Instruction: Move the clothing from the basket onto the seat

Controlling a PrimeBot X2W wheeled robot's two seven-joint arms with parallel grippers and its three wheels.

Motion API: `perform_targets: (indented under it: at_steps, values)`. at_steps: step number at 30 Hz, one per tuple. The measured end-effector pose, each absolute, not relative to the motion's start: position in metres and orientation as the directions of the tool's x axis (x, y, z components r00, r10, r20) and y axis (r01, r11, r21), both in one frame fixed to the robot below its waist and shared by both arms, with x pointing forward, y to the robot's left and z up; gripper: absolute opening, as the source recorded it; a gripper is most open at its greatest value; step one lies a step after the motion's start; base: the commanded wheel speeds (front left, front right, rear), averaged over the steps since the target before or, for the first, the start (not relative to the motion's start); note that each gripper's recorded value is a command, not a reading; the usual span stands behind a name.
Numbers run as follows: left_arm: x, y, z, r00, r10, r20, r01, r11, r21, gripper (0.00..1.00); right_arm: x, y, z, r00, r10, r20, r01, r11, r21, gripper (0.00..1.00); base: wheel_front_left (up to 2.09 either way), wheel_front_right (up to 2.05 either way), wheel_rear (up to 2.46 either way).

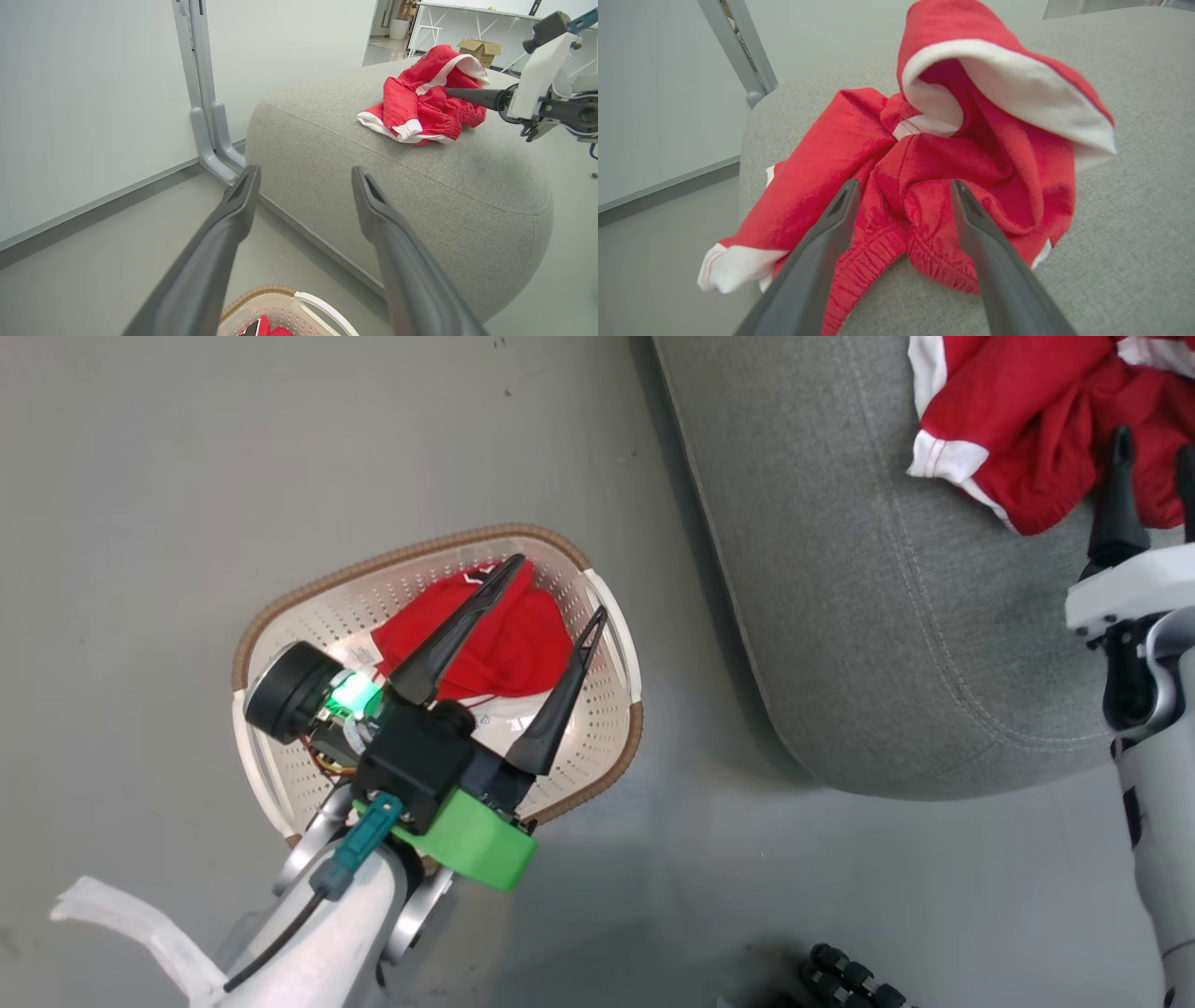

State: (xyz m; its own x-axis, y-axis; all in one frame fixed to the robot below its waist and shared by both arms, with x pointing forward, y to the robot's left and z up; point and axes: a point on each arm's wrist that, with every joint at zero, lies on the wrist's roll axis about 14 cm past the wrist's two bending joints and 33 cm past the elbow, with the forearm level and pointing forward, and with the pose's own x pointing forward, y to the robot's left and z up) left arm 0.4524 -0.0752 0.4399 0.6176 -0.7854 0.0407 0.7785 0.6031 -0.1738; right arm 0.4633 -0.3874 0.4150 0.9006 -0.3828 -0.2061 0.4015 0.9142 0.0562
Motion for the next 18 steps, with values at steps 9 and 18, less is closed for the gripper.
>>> perform_targets:
  at_steps: [9, 18]
  values:
    - [0.453, -0.043, 0.452, 0.741, -0.670, 0.050, 0.664, 0.720, -0.204, 1.00, 0.447, -0.332, 0.464, 0.963, -0.266, -0.042, 0.268, 0.962, 0.057, 1.00, 0.00, 0.00, 0.00]
    - [0.458, 0.007, 0.470, 0.858, -0.510, 0.058, 0.511, 0.839, -0.186, 1.00, 0.433, -0.266, 0.497, 0.990, -0.120, 0.071, 0.116, 0.992, 0.059, 1.00, 0.00, 0.00, 0.00]
